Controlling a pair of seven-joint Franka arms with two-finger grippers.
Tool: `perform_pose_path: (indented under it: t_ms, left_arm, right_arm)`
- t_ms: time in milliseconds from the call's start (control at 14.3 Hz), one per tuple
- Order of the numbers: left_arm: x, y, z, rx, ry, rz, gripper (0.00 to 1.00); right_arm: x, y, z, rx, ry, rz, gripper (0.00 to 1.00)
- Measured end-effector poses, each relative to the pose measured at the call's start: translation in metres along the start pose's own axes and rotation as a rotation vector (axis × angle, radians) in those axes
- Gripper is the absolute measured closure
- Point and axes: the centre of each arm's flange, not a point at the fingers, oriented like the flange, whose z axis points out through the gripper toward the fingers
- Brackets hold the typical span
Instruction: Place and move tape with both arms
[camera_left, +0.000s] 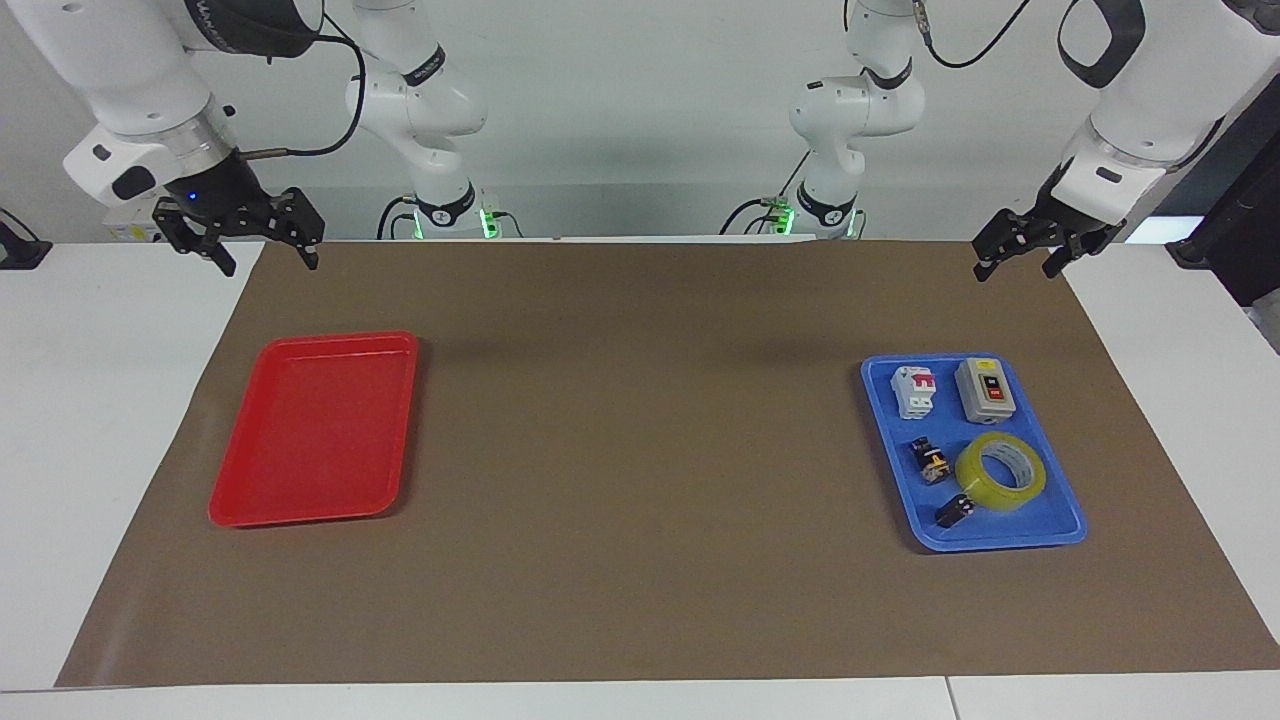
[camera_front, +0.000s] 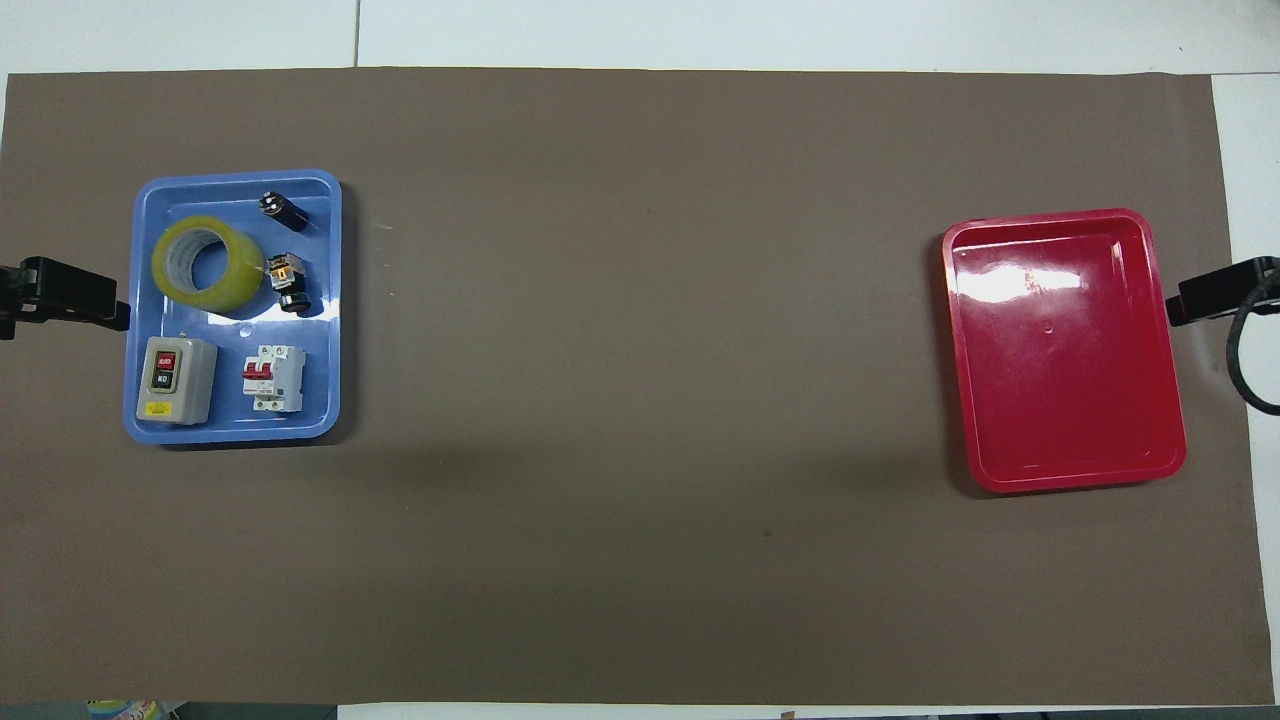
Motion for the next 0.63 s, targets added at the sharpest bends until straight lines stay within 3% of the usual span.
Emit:
perform_pose_path:
  t_ms: [210, 631]
  left_arm:
    - [0.0015, -0.0013, -0.0014, 0.031, 0.014, 0.005, 0.00]
    - [0.0021, -0.0029, -0.0035, 0.023, 0.028, 0.000, 0.00]
  right_arm:
    - [0.0000, 0.0000, 0.0000, 0.000, 0.000, 0.000, 0.00]
    - [0.0000, 0.0000, 0.0000, 0.000, 0.000, 0.000, 0.00]
